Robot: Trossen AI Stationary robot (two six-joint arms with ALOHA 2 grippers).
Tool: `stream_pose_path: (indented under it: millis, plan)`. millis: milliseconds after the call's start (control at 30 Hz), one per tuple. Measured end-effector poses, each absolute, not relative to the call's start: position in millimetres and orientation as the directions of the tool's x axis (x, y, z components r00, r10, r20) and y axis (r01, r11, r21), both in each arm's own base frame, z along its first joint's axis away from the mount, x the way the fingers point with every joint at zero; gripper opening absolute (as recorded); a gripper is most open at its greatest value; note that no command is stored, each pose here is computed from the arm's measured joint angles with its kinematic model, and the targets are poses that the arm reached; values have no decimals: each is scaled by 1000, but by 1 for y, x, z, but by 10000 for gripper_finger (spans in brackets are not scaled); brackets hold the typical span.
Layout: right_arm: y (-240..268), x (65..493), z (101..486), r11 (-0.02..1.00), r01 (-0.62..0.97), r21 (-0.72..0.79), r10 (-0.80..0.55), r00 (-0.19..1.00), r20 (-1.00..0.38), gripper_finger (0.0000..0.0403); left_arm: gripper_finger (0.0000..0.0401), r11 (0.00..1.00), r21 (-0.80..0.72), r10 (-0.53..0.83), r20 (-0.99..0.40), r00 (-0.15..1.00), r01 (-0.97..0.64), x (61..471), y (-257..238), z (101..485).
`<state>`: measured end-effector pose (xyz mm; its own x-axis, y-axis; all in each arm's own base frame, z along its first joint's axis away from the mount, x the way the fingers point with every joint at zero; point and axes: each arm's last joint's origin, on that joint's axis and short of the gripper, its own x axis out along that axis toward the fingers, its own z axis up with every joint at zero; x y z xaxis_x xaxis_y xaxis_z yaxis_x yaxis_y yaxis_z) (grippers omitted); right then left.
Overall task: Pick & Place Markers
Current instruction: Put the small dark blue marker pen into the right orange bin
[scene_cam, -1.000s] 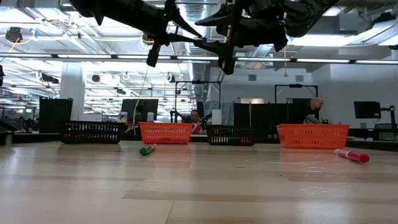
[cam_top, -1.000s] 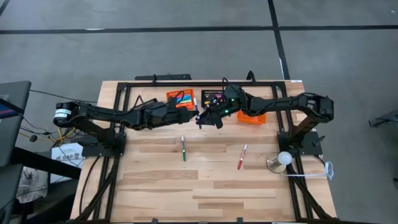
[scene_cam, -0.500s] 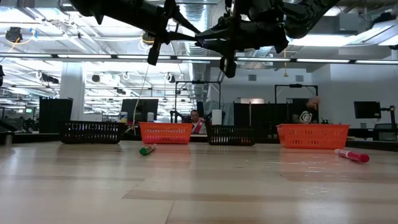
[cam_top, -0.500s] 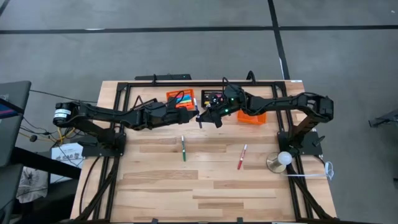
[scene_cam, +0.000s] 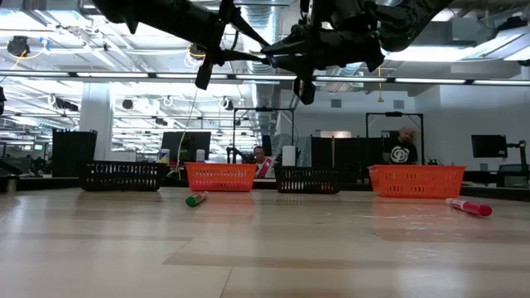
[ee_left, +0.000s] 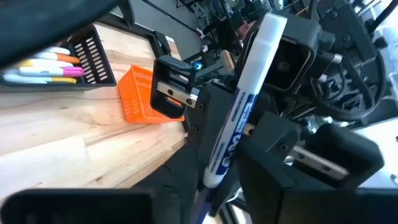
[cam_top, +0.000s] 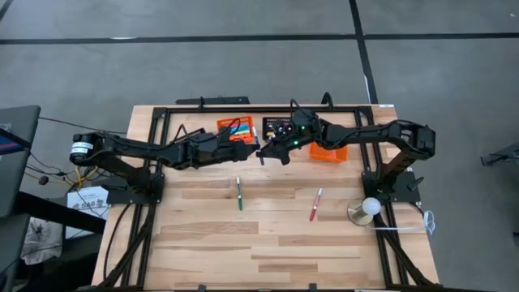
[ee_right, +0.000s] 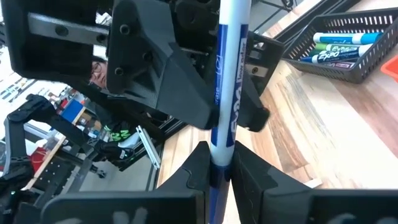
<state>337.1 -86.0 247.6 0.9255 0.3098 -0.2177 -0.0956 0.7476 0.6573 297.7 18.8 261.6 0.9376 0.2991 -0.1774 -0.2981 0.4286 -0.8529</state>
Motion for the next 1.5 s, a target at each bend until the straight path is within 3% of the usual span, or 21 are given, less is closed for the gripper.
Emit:
stream_pose_path:
  millis: [333, 500, 1133, 1333, 1500]
  plan:
    - [-91, 335, 248, 743, -79, 664, 298, 928, -223, 31, 218, 458, -835, 298, -178, 938, -304, 298, 19, 261]
    - [-98, 333, 246, 742, -56, 668, 280, 931, -234, 31, 251, 495, -812, 295, -177, 939, -308, 298, 19, 261]
    - [-133, 279, 261, 817, 183, 547, 98, 891, -444, 31, 256, 671, -677, 303, -124, 945, -304, 286, 21, 278]
    - [-126, 244, 267, 846, 357, 397, -33, 777, -629, 31, 255, 674, -641, 323, -193, 926, -369, 281, 27, 261]
    - [-117, 220, 263, 842, 486, 235, -129, 603, -787, 31, 254, 667, -610, 332, -269, 904, -427, 272, 28, 234]
